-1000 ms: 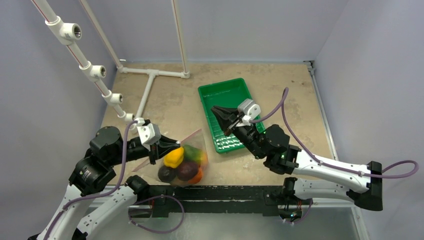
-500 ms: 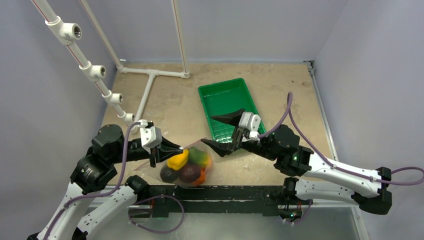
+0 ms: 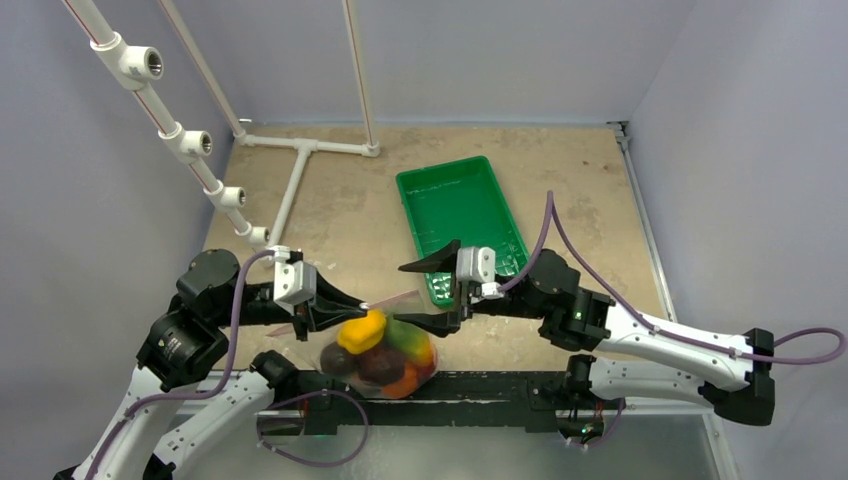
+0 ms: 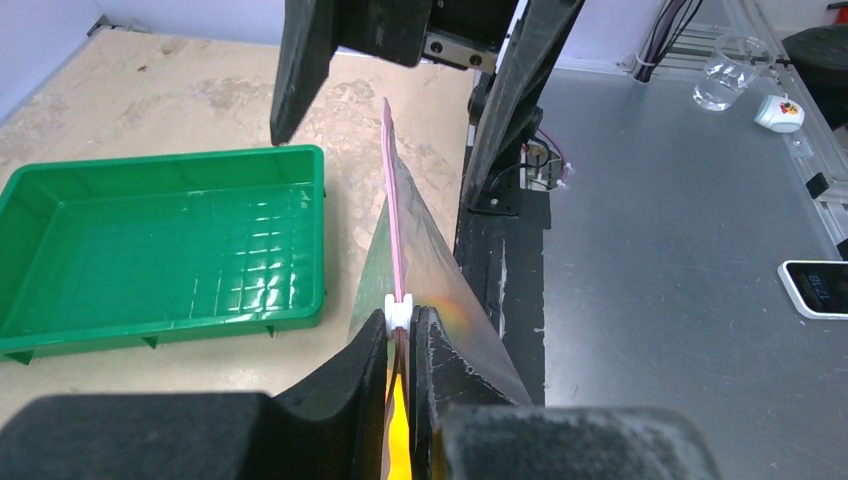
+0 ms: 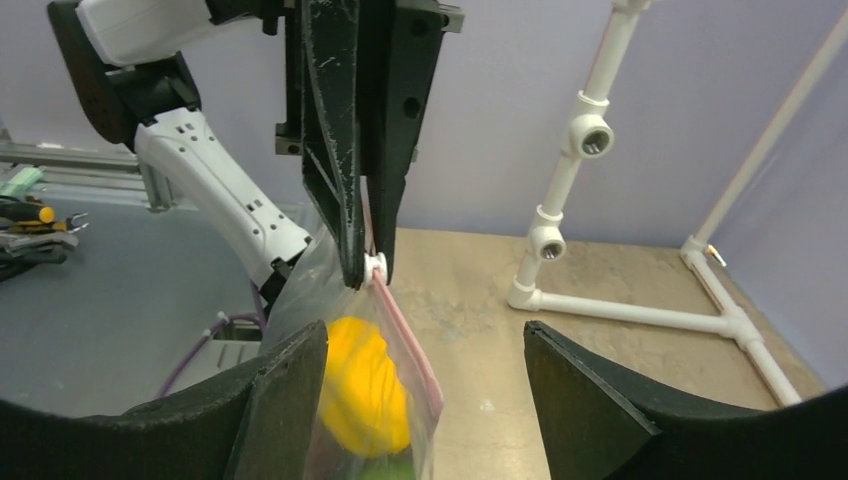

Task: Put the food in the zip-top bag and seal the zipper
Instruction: Zip the zipper food storage bag at the center of the board.

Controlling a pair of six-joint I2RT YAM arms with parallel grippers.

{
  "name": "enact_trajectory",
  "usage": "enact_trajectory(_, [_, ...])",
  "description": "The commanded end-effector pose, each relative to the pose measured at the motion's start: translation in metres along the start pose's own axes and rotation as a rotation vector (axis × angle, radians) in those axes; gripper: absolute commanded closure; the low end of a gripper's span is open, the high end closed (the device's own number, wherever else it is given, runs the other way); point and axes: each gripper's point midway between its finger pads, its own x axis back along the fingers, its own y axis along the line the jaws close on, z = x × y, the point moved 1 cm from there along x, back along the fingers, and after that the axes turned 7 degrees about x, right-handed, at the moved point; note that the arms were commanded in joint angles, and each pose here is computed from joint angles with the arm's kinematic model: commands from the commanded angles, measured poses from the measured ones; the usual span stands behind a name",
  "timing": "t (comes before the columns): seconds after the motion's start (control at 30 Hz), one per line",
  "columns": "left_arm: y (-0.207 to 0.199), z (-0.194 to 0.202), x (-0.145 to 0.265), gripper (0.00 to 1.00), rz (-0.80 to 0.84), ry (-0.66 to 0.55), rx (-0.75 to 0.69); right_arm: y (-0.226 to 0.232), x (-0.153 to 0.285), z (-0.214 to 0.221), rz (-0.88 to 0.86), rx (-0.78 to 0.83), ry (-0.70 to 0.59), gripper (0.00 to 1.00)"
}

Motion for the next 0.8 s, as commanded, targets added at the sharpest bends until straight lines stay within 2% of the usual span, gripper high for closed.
enact_trajectory(0.0, [-0.011, -0.033, 0.003, 1.0, 0.041, -0.093, -0.093, 0.01, -0.005, -0.005, -0.062, 0.003, -0.048, 0.27])
enact_trajectory(0.13, [-0.01, -0.032, 0.001, 1.0, 0.045, -0.091, -0.09, 0.013, -0.009, 0.004, -0.082, -0.005, -0.031, 0.32])
enact_trajectory(0.27, [-0.008, -0.031, 0.0, 1.0, 0.042, -0.09, -0.09, 0.015, -0.014, 0.012, -0.094, -0.014, -0.013, 0.46])
enact_trajectory(0.5, [-0.009, -0.031, 0.001, 1.0, 0.041, -0.095, -0.085, 0.004, -0.019, 0.018, -0.026, -0.033, 0.005, 1.0])
enact_trajectory(0.63, [-0.01, -0.028, 0.002, 1.0, 0.04, -0.095, -0.073, -0.014, -0.017, 0.006, 0.089, -0.055, -0.042, 1.0])
enact_trajectory(0.77, [-0.008, -0.025, 0.001, 1.0, 0.034, -0.098, -0.07, -0.047, -0.016, 0.003, 0.29, -0.081, -0.059, 1.0])
